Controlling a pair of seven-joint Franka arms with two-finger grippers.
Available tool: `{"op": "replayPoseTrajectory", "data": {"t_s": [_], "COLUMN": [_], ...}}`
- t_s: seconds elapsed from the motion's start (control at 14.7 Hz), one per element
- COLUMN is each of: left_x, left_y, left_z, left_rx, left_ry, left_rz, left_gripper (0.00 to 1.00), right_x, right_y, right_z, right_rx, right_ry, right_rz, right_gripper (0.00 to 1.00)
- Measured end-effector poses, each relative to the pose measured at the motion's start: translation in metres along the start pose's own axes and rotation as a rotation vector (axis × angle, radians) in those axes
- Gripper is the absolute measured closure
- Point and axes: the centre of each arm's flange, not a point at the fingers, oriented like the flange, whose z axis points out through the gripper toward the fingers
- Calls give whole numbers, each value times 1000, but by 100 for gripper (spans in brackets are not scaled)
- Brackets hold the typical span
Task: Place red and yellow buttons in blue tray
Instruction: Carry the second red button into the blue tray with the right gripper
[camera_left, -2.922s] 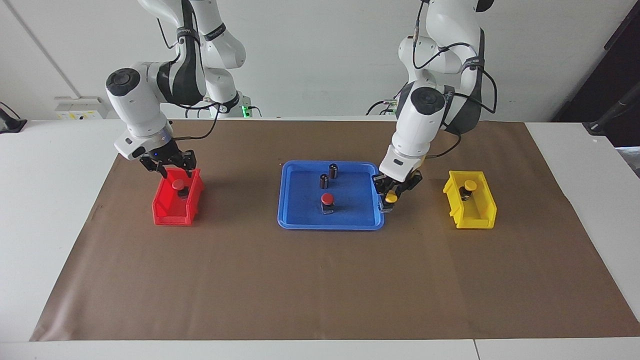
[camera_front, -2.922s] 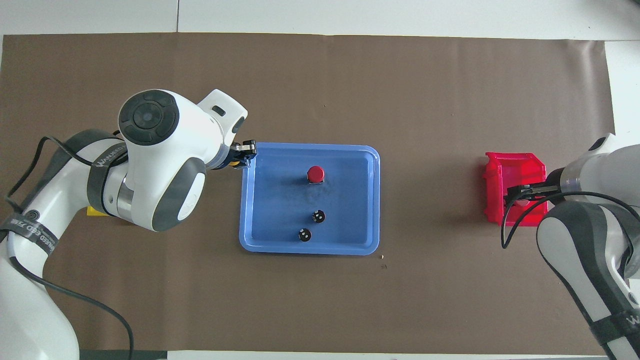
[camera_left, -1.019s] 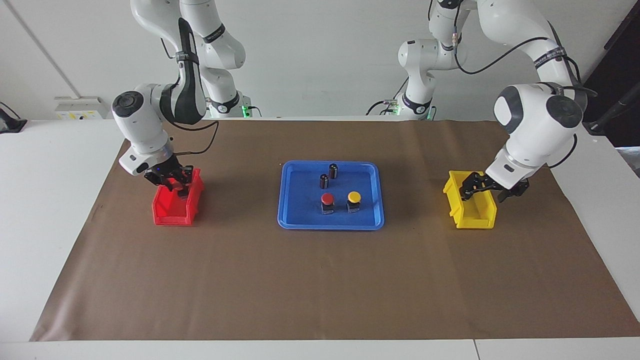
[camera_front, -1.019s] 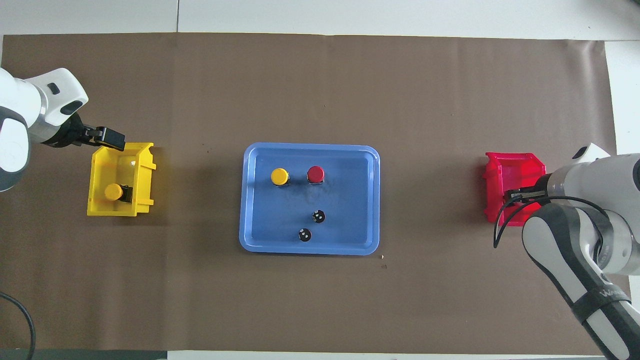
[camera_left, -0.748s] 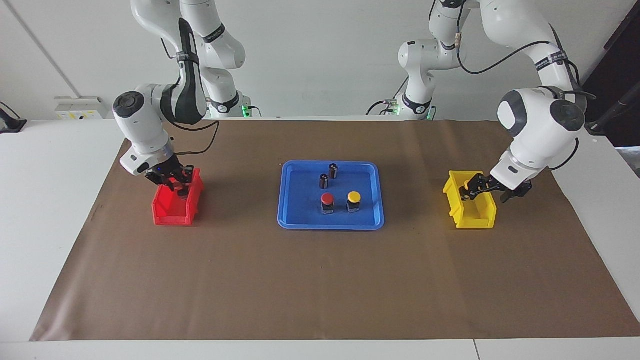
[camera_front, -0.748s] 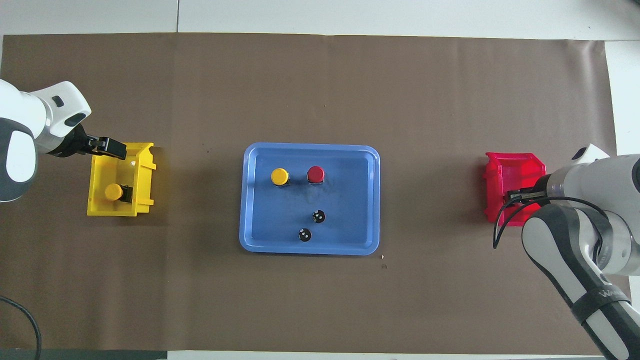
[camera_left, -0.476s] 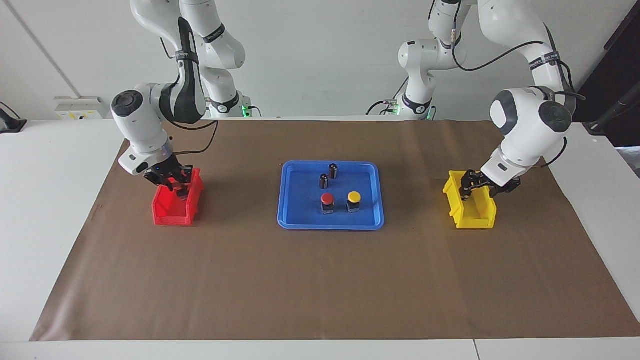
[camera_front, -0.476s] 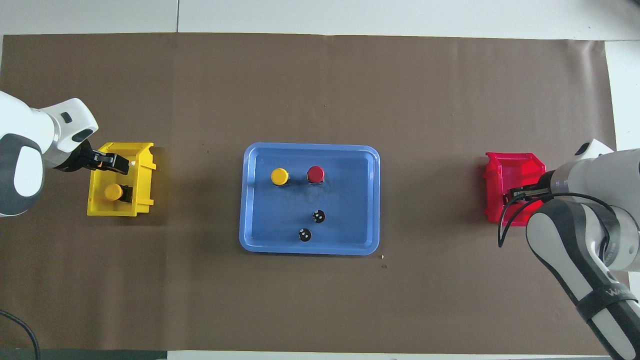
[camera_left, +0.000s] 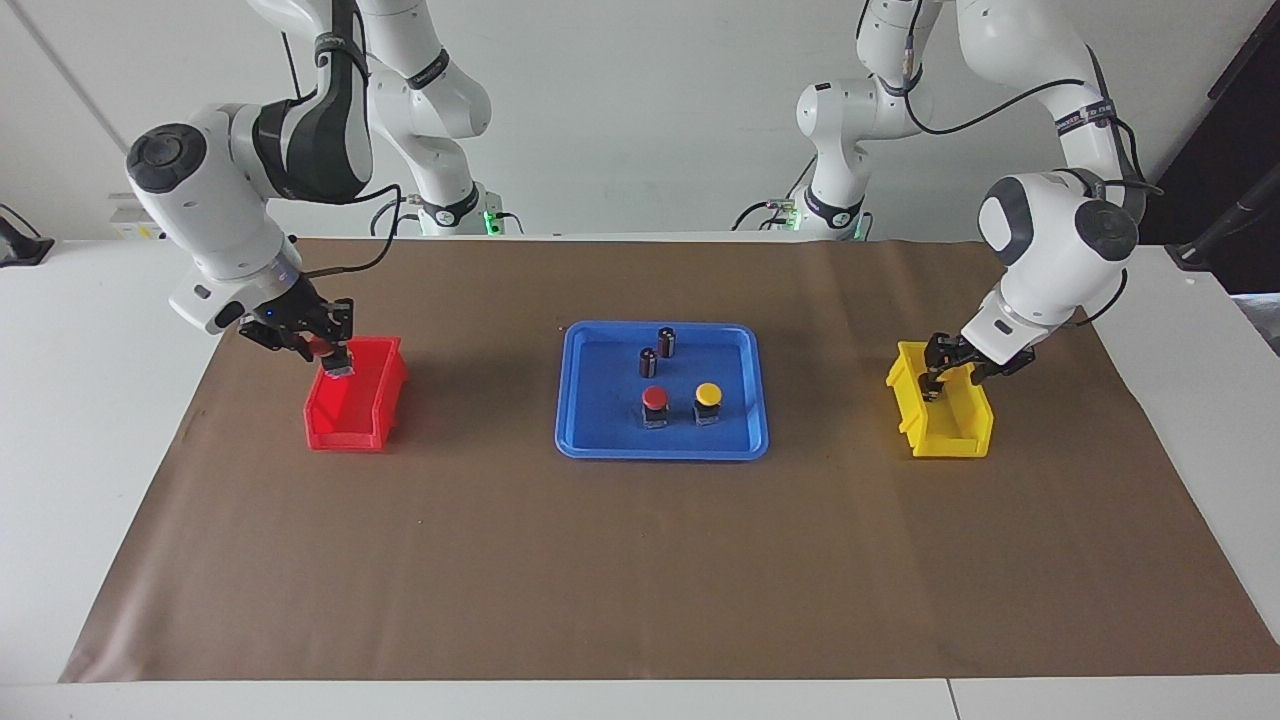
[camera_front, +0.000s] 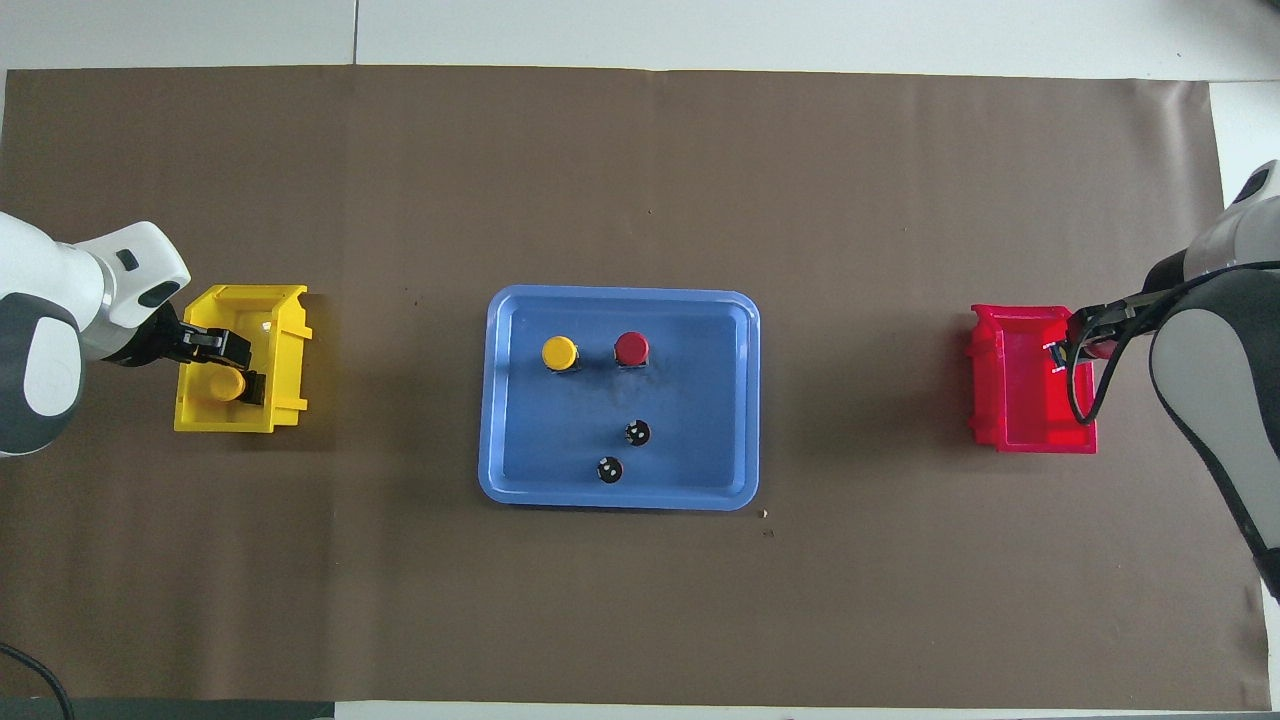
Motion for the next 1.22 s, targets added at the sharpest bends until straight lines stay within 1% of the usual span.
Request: {"op": "replayPoseTrajectory", "data": {"t_s": [0.14, 0.27, 0.41, 0.54, 0.68, 0.75, 0.82, 0.95, 1.09, 1.22], "left_x": [-5, -10, -16, -20, -21, -21, -22, -21, -21, -16], "left_y": [-1, -6, -9, -8, -8, -8, -7, -7, -5, -6], "left_z": [4, 9, 14, 20, 22, 23, 22, 22, 22, 12], "left_rx": [-1, -3, -3, 1, 3, 4, 4, 4, 5, 9], "left_ry": [-1, -3, 1, 17, 29, 31, 32, 34, 36, 55], "left_rz": [-4, -15, -22, -23, -22, -22, -23, -23, -24, -24], "left_gripper": [32, 32, 32, 32, 32, 32, 36, 59, 60, 60], "right_x": [22, 34, 38, 39, 43, 46, 49, 49, 47, 45], "right_y": [-74, -159, -232, -281, -303, -306, -303, -297, -296, -297], "right_z": [-16, -12, 8, 38, 68, 79, 87, 103, 117, 129], "right_rx": [-8, -4, 14, 28, 33, 36, 37, 37, 38, 37], "right_ry": [23, 70, 111, 121, 117, 118, 121, 122, 125, 120], "right_rz": [43, 114, 175, 215, 237, 239, 244, 253, 253, 249], "right_gripper": [59, 59, 59, 59, 59, 59, 59, 59, 59, 59]}}
